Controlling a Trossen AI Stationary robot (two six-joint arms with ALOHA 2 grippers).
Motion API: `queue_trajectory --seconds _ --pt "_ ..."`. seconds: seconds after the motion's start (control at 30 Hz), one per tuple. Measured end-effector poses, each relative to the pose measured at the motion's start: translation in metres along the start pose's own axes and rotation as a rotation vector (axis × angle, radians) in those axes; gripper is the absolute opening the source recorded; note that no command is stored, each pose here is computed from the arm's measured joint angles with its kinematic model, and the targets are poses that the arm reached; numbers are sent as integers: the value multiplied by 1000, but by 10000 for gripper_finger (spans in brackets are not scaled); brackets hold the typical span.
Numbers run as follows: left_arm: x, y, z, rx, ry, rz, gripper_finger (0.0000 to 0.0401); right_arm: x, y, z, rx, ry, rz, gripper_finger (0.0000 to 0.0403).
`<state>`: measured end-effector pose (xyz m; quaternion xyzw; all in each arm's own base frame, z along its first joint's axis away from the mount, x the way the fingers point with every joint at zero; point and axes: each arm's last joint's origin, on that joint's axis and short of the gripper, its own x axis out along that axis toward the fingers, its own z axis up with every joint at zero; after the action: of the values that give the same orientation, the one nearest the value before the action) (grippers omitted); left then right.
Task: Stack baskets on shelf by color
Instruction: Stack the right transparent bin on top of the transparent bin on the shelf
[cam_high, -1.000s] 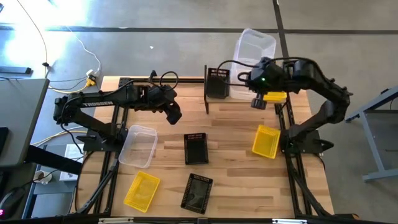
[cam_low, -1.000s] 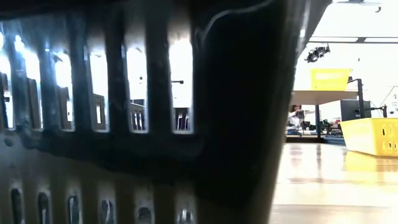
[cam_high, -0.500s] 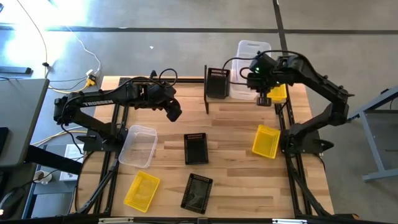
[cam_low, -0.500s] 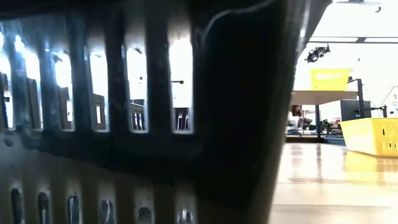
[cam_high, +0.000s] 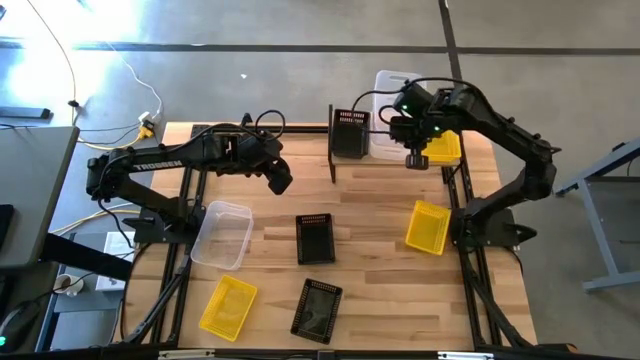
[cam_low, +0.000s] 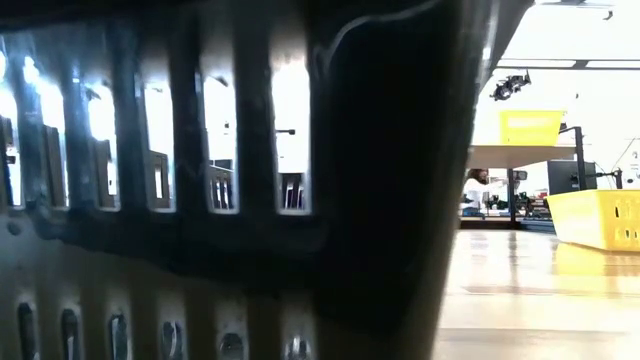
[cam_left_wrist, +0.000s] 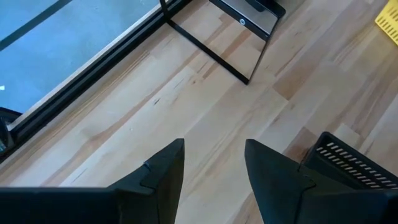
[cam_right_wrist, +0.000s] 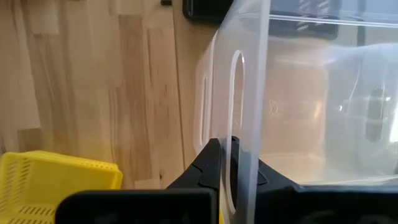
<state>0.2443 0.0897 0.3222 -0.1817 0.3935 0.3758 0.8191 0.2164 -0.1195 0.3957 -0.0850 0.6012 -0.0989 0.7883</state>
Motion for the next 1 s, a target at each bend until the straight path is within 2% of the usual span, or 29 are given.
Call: queue_trajectory --seconds 0.27,1.0 --pt "0 0 0 1 1 -2 161 14 -5 3 47 89 5 0" --pt "0 0 0 2 1 -2 161 17 -15 -6 70 124 38 0"
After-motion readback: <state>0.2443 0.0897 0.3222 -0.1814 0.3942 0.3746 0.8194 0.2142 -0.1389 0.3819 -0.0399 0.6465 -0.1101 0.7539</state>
